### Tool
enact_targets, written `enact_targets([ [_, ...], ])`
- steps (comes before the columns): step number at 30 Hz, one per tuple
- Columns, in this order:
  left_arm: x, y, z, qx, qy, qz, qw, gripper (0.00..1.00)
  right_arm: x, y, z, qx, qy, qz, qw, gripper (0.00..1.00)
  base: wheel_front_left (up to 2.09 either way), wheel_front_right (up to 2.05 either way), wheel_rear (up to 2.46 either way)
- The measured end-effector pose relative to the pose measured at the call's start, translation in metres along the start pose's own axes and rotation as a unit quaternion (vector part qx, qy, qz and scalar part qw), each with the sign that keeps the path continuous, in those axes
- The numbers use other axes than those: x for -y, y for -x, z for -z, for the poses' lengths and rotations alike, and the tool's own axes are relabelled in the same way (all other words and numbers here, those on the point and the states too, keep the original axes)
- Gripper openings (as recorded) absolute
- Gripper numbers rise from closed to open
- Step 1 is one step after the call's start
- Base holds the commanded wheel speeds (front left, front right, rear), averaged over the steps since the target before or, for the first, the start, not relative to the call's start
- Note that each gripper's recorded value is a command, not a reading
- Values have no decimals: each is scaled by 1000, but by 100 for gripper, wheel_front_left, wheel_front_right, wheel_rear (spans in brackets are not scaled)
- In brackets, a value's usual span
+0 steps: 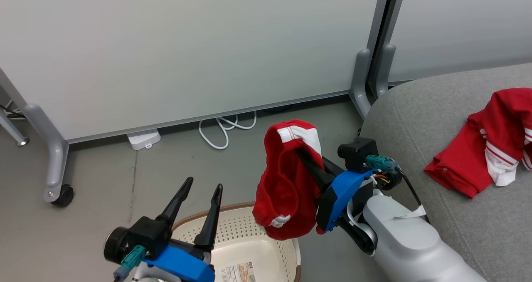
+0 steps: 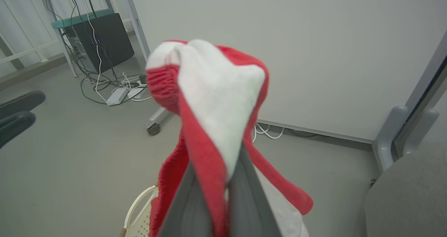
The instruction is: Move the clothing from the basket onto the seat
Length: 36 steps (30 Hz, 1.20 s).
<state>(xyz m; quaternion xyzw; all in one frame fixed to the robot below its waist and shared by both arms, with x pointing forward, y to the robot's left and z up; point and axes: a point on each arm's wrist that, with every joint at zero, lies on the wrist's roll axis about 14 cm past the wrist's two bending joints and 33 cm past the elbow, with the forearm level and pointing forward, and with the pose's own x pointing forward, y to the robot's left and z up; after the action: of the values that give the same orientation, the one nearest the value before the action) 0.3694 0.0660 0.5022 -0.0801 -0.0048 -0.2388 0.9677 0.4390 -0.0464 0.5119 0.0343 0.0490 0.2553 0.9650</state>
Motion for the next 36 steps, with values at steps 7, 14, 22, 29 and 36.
enact_targets([
  [7,-12,5,-2,9,4,-26,1000,100,0,0,0,0,1,0,1000,0,0,0,0],
  [14,-14,7,3,4,2,-32,999,100,0,1,1,-2,2,0,1000,0,0,0,0],
  [22,-12,5,5,3,3,-30,1000,100,2,3,2,-3,3,4,1000,0,0,0,0],
  [29,-11,2,9,-2,5,-30,1000,100,5,4,4,-6,3,7,1000,0,0,0,0],
  [36,-3,-14,18,-13,10,-18,1000,100,22,13,9,-10,-2,30,999,0,0,0,0],
])
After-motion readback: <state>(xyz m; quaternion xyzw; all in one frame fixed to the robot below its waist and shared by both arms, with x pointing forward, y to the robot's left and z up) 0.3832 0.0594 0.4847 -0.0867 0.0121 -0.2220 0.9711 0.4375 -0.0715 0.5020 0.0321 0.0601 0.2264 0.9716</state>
